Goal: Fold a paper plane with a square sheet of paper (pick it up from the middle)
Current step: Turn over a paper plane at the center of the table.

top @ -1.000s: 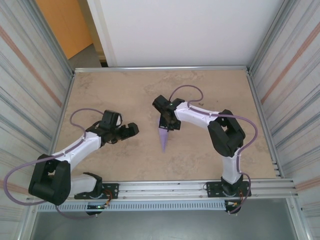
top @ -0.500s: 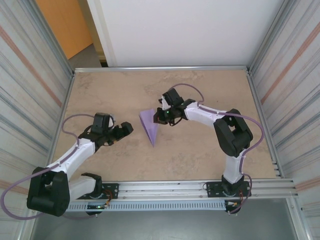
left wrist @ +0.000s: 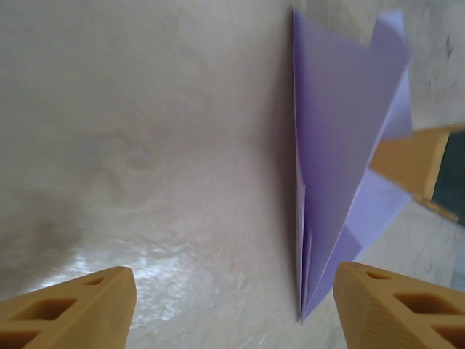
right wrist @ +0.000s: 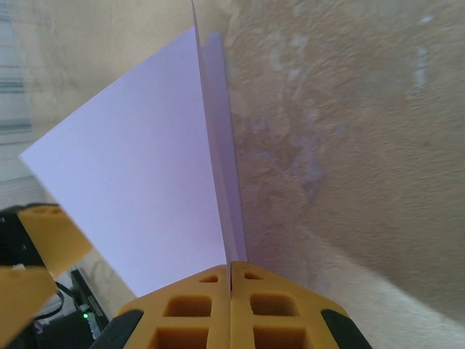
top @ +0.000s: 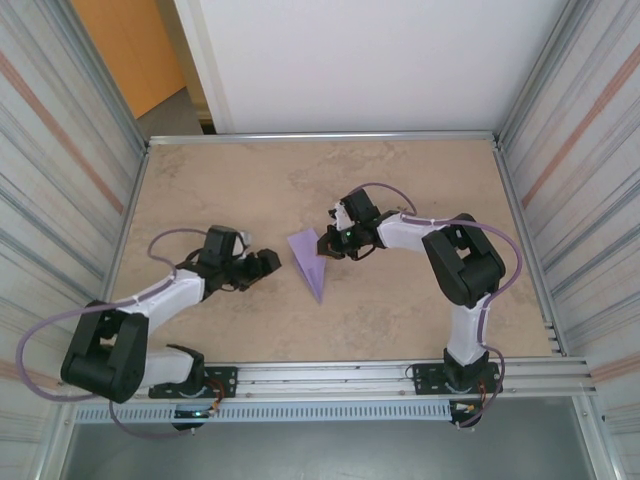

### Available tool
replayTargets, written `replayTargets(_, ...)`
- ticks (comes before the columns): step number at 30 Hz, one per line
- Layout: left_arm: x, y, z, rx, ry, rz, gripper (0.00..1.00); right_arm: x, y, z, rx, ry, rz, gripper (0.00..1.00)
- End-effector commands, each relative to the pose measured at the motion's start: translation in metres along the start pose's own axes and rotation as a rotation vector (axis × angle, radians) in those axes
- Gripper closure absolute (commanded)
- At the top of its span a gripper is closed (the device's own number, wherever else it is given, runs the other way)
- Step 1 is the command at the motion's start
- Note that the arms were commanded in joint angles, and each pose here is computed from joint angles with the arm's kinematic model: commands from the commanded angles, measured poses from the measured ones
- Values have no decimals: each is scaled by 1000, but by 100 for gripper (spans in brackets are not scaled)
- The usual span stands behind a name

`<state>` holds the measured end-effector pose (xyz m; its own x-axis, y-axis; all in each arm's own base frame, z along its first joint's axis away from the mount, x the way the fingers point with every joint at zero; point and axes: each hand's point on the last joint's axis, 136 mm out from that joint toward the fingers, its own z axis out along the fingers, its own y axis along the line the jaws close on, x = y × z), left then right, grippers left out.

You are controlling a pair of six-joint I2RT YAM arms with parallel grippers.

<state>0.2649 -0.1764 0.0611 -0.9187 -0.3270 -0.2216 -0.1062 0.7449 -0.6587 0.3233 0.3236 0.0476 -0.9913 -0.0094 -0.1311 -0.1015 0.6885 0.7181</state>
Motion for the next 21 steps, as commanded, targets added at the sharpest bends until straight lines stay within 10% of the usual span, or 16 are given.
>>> replayTargets(1, -2, -26, 11, 38, 15, 48, 32, 0, -9, 3, -5, 4, -8, 99)
replayTargets(21, -10, -51, 66, 10, 108, 75, 73, 2, -19, 1, -6, -2, 11, 100)
